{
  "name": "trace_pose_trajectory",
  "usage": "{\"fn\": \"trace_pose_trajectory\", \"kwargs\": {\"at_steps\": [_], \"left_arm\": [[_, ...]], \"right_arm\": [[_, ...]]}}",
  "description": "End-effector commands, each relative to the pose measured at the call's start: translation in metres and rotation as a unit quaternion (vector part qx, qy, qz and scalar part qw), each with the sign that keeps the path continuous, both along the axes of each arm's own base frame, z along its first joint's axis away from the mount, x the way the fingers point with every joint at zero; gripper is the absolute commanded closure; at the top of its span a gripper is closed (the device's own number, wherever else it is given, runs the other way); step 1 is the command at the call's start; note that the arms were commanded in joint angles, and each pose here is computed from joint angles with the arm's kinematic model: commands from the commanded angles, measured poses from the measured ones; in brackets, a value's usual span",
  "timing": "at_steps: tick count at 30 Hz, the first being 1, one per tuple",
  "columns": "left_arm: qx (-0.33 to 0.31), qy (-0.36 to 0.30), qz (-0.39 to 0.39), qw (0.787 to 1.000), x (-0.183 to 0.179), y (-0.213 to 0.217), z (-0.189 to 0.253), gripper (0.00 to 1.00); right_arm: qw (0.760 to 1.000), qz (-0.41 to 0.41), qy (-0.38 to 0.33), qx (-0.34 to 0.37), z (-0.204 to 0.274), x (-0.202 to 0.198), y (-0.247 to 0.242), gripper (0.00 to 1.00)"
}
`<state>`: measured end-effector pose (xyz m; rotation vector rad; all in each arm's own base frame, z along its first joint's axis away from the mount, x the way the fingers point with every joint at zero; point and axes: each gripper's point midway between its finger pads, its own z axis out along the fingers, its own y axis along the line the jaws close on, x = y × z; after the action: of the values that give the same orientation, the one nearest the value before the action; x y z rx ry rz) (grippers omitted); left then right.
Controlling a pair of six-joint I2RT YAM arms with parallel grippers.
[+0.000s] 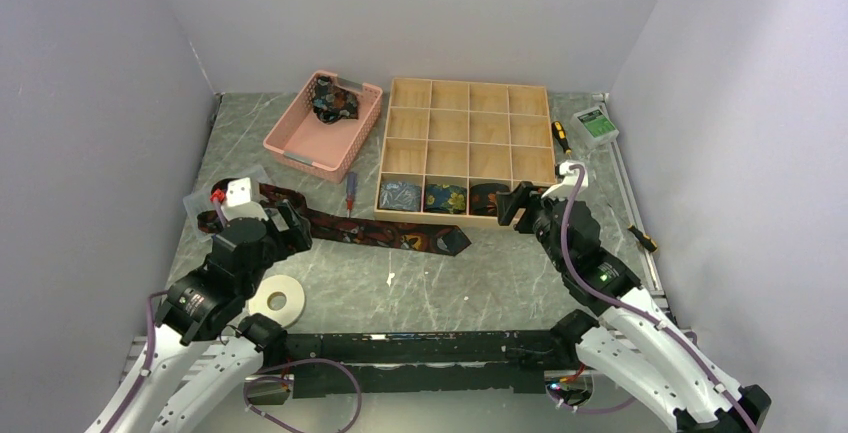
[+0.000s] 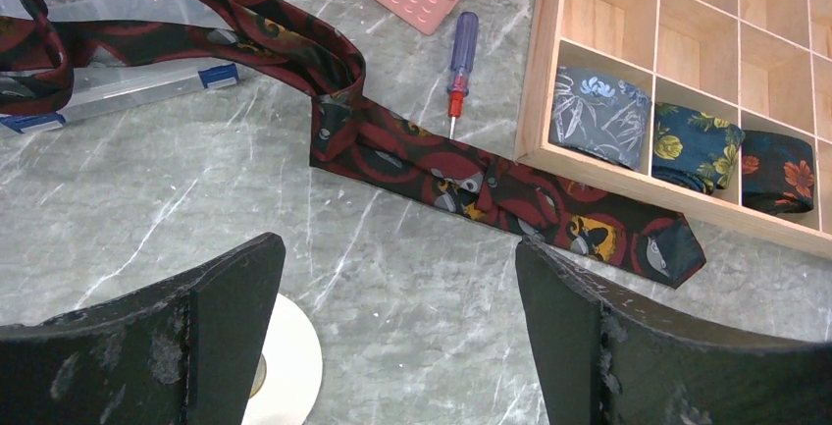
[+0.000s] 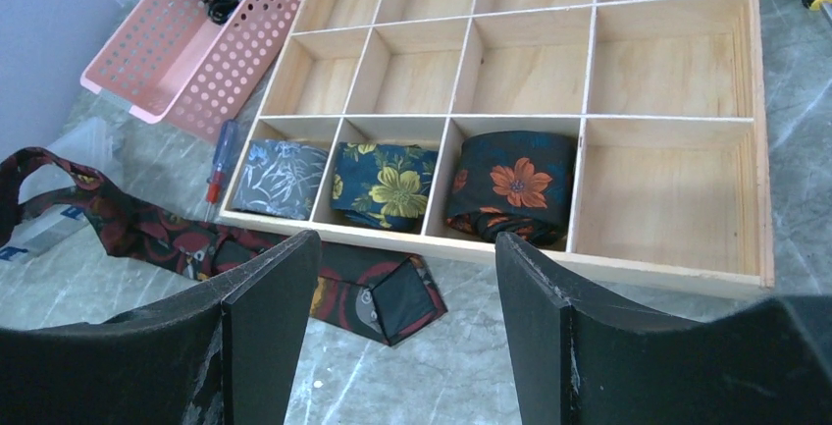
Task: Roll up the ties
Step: Reset both arms
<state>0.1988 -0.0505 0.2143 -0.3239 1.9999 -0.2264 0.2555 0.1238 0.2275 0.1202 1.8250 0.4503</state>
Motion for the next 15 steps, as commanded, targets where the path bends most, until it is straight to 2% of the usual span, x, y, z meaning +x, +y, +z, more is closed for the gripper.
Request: {"fn": "trace_pose_trajectory", "kwargs": {"at_steps": [1, 15], "left_arm": [[0.0, -0.017, 0.007, 1.0, -0.0006, 0.0045, 0.0127, 0.06], [0.003, -0.002, 0.012, 1.0, -0.0001, 0.0043, 0.0077, 0.06]], "right_arm": [[1.0, 0.006, -0.019, 0.014, 0.0077, 0.0006, 0.0025, 0.3], [1.0, -0.002, -0.015, 0.014, 0.0086, 0.0009, 0.0001, 0.31]]}}
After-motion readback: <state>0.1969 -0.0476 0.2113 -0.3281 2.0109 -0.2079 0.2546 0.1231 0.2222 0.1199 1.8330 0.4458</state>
